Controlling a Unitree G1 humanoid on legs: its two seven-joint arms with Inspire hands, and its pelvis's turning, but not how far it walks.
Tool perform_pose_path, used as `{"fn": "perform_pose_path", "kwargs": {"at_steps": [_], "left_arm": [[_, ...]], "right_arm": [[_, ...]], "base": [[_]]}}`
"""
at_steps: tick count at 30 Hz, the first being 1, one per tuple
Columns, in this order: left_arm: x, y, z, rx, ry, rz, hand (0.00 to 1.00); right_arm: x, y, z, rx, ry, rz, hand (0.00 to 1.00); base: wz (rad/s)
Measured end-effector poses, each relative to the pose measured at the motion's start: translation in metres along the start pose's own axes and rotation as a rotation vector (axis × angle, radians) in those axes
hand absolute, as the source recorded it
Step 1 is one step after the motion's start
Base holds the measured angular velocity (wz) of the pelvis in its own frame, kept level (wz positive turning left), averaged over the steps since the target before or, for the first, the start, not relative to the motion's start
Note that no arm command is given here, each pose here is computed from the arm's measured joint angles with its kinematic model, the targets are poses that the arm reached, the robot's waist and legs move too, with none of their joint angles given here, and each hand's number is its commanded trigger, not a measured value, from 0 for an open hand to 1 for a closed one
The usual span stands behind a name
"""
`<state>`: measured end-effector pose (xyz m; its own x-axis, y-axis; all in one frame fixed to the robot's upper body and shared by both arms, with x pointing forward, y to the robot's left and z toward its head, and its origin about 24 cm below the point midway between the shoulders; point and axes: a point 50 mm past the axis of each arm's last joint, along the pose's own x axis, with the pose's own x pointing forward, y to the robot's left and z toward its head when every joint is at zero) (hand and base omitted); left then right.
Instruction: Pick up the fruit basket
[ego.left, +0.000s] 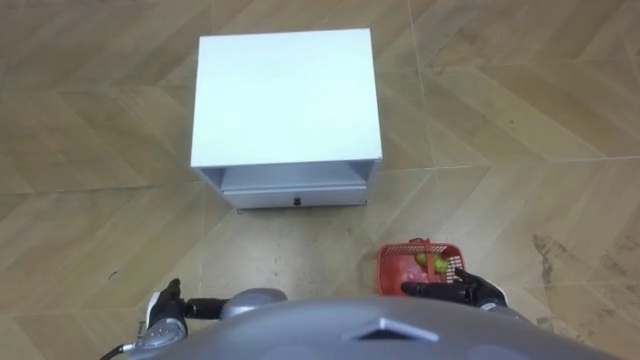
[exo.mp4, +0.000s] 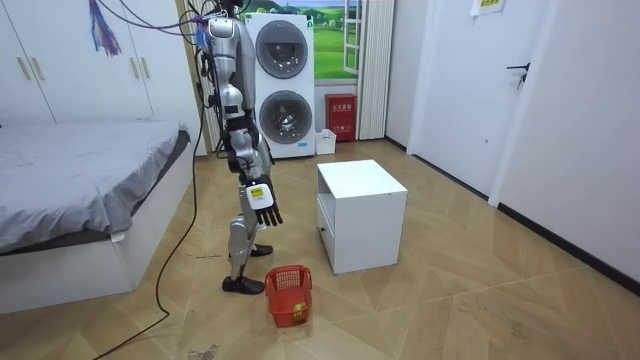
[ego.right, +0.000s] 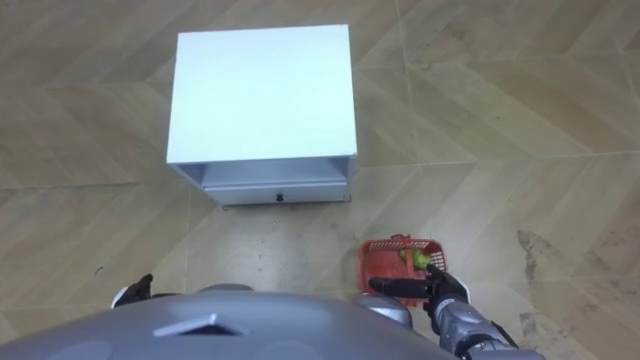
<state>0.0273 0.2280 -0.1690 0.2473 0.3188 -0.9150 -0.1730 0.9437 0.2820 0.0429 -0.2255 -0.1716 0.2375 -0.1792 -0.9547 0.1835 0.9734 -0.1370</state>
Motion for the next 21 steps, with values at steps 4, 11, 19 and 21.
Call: {"fn": "perform_pose_path", "kwargs": {"at_steps": [4, 11, 19, 21], "left_arm": [[-0.001, 0.002, -0.005, -0.002, 0.011, 0.006, 0.0], [-0.001, 0.005, -0.009, 0.063, 0.023, 0.014, 0.0], [0.0, 0.034, -0.015, 0.043, 0.066, 0.09, 0.0], [0.001, 0.04, -0.01, 0.048, 0.064, 0.104, 0.0]], "right_arm": [[0.0, -0.003, -0.001, 0.016, 0.002, -0.017, 0.0], [-0.001, -0.014, 0.0, 0.092, -0.005, -0.093, 0.0], [0.0, -0.018, 0.016, 0.14, -0.047, -0.149, 0.0], [0.001, -0.018, 0.045, 0.172, -0.134, -0.162, 0.0]], "base": [[0.0], [0.1], [0.21], [-0.05]]}}
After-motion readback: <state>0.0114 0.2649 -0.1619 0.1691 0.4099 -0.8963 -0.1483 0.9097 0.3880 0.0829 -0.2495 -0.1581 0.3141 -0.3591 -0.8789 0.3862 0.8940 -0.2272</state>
